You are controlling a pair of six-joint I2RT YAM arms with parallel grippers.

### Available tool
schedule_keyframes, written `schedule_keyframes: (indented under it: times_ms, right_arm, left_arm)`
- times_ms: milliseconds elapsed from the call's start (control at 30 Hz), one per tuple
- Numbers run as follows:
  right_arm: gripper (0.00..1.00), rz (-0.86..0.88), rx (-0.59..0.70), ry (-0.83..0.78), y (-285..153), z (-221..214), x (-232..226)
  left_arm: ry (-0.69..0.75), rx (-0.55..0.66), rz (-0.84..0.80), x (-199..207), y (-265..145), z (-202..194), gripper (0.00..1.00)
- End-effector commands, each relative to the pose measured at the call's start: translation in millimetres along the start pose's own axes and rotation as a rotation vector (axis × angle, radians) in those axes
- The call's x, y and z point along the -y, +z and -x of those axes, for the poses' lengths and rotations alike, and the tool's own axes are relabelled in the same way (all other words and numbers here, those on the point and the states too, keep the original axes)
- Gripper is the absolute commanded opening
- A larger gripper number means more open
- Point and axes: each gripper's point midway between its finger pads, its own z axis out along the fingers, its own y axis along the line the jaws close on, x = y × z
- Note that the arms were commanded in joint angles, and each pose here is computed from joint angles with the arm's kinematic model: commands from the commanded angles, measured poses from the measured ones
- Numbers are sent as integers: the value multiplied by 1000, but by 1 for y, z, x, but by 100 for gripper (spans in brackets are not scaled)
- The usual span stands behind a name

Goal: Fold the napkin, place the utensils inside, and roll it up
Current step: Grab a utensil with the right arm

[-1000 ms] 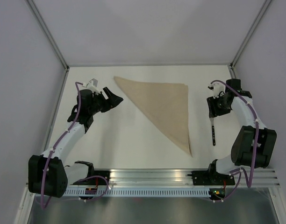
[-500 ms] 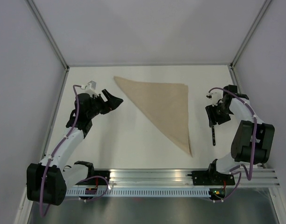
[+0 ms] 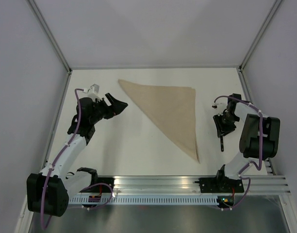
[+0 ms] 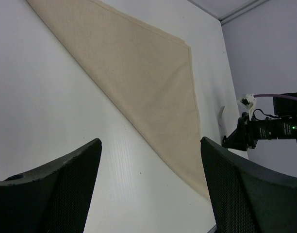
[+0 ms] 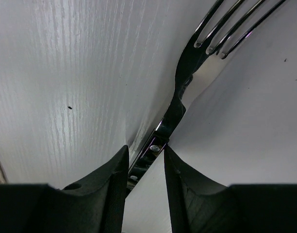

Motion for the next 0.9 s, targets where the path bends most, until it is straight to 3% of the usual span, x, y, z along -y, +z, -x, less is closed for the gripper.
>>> schedule_keyframes:
  times_ms: [0,133,233,433,667,867]
  right_arm:
    - [41,-47,-8,10,5,-4,9]
    - [33,-45,-2,-4,10,-6,8]
    - [16,-40,12,-15,12,-4,7]
    - [0,-27,46,-23,6,6,6]
    - [0,-7,182,-9,-46,60,5]
    - [0,4,253,-91,-77,111,-38]
  left_arm:
    - [15,15,-24,10,-4,7,87]
    - [22,17,-8,10,-5,11,87]
    - [25,13,6,12,-6,14,87]
    - [35,29,34,15,-13,23,86]
    - [36,38,54,19,-19,31,87]
    - [40,49,59,25,-22,39,86]
